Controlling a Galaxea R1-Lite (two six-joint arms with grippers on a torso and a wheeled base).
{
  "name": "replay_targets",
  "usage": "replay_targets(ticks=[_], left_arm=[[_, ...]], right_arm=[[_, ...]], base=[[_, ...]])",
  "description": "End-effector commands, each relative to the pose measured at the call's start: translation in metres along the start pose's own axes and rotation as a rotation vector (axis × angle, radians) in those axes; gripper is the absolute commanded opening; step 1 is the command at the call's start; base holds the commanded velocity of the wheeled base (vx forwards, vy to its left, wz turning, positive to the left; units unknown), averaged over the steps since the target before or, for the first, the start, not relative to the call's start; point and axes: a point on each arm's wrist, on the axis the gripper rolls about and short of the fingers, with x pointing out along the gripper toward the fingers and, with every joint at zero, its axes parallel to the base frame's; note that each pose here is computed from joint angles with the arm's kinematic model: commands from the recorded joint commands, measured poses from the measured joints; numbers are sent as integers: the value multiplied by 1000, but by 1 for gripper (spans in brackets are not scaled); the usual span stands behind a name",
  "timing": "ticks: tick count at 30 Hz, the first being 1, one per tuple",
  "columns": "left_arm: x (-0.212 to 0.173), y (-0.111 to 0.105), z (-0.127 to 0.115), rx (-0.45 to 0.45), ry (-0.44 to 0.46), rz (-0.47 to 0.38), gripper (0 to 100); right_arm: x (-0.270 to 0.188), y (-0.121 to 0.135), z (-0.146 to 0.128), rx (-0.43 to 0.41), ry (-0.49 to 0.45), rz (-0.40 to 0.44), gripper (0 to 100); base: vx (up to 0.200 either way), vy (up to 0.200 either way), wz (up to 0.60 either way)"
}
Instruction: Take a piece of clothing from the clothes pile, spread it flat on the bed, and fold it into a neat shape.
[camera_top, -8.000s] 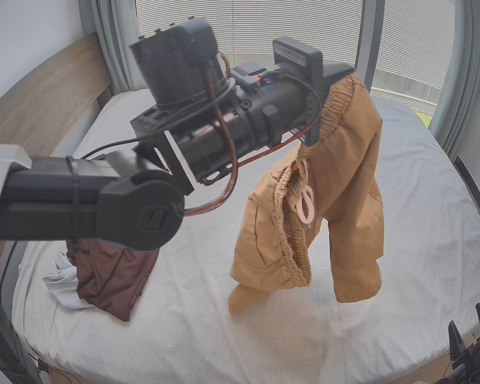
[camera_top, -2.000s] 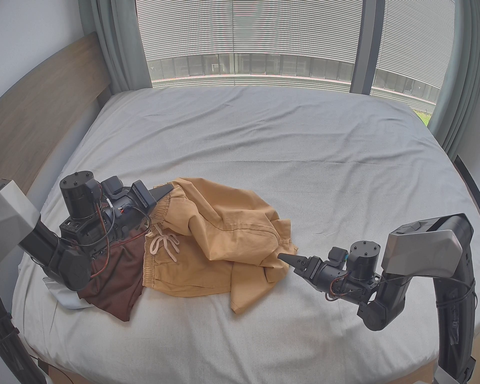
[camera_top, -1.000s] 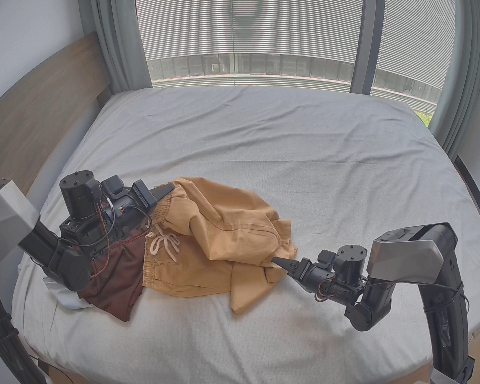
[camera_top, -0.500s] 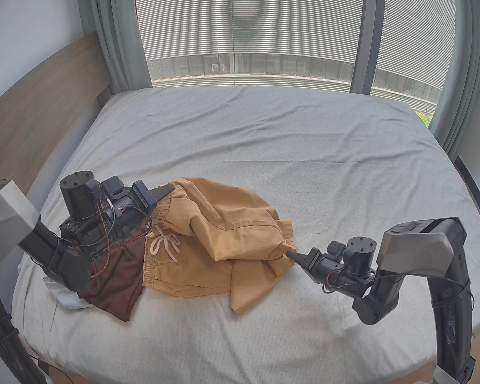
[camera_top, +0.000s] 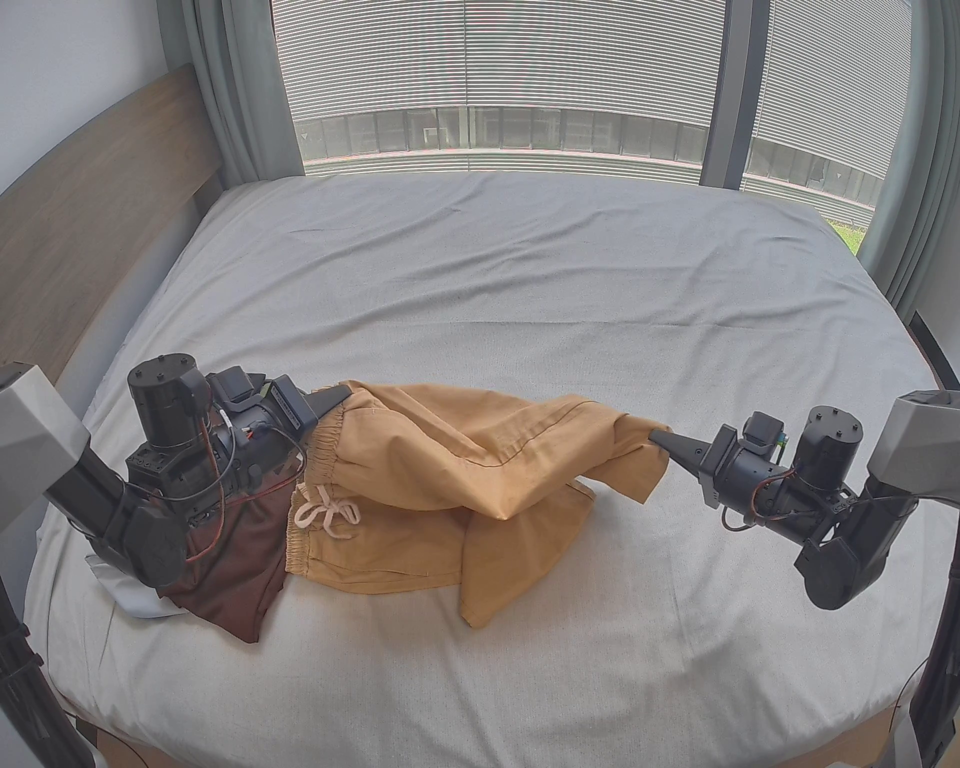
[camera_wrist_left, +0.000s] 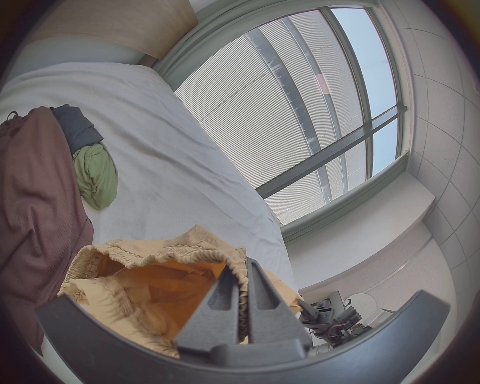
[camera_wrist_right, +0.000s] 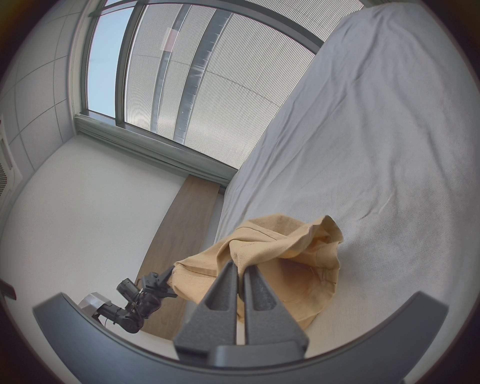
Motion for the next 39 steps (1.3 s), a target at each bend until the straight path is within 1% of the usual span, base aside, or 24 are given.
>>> replay_targets(ticks=[1,2,3,6,9,11,13,14,15,16,25,26,29,34,36,39], left_arm=[[6,14,-8,-10,22,32,0],[6,14,-8,-10,22,32,0],[6,14,-8,-10,22,32,0],[6,13,-8,-8,19,29,0],[6,12,-6,-6,13,25,0],[6,12,-5,-5,9,24,0],[6,12,-5,-4,8,23,0],[6,12,-5,-4,8,23,0],[6,12,-4,-4,5,24,0],[6,12,-3,-4,4,25,0],[6,13,-1,-3,-3,25,0],[6,12,-1,0,-5,23,0],[6,12,0,1,-9,23,0],[5,14,3,4,-22,20,0],[5,14,3,4,-22,20,0],[5,13,2,4,-18,20,0]], right_arm=[[-14,9,-5,-46,25,-7,0],[-12,3,-11,-48,45,-22,0],[-9,-9,-23,-56,84,-52,0],[-3,-34,-44,-71,154,-104,0],[-1,-52,-63,-78,218,-148,0],[-2,-59,-74,-80,260,-158,0],[-4,-60,-79,-85,291,-152,0],[-4,-60,-79,-85,291,-152,0],[-10,-62,-85,-86,339,-146,0],[-12,-62,-88,-91,355,-143,0],[-18,-64,-94,-129,396,-139,0],[-19,-67,-97,-140,410,-143,100],[-19,-68,-98,-142,412,-145,100],[-17,-70,-91,-147,384,-140,100],[-12,-73,-78,-157,336,-134,100],[-5,-74,-73,-160,309,-124,100]], base=[[0,0,0],[0,0,0],[0,0,0],[0,0,0],[0,0,0],[0,0,0],[0,0,0],[0,0,0],[0,0,0],[0,0,0],[0,0,0],[0,0,0],[0,0,0],[0,0,0],[0,0,0],[0,0,0]])
